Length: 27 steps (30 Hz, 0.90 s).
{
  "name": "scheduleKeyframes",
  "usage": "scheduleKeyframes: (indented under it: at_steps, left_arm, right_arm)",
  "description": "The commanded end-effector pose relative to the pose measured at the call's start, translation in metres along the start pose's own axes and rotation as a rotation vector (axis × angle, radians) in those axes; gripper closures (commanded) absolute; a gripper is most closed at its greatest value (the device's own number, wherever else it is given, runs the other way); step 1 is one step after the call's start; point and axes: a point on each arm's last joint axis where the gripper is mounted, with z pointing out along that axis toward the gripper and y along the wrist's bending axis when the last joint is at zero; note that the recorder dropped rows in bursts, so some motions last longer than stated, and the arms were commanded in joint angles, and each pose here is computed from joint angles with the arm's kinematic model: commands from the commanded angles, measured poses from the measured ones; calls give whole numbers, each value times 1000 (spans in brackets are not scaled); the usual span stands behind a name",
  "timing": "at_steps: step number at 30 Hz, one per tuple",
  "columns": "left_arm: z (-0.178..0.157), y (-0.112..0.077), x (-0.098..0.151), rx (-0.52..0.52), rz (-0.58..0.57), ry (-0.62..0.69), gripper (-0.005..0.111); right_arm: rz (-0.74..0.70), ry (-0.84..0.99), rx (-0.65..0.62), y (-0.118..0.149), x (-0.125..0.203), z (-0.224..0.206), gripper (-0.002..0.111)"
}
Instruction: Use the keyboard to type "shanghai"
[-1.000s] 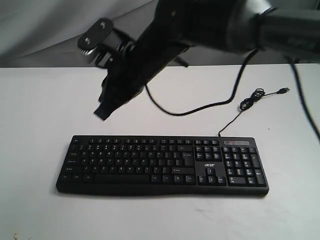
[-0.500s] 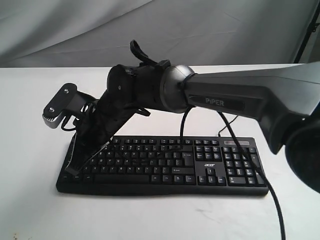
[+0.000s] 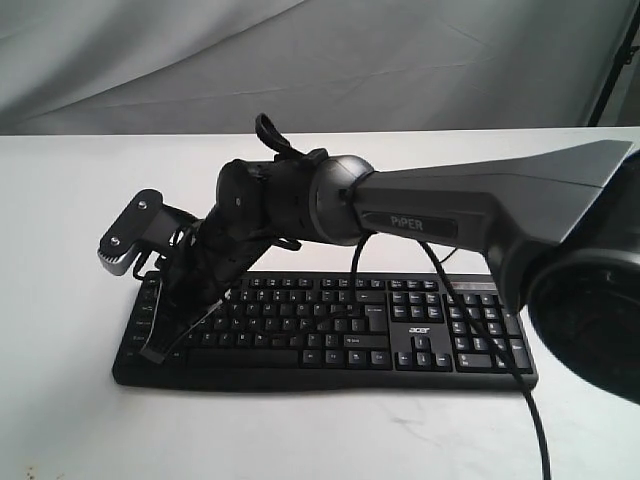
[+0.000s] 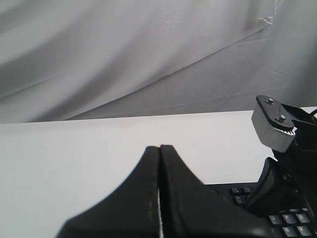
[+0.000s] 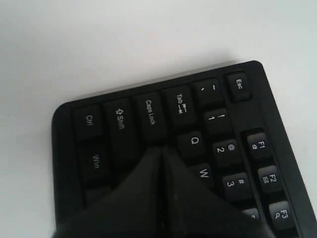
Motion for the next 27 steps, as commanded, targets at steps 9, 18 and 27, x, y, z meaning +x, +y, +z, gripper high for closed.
scheduleKeyframes:
  at_steps: [9,18,27]
  left_arm:
    - [0,0,0,7,-2,-7,107]
    - [0,0,0,7,-2,-7,107]
    - [0,0,0,7,-2,-7,107]
  right_arm:
    - [16,7,19,-8,4,3,108]
    - [24,19,19,-11,9,7,108]
    - [25,28,12,-10,11,9,108]
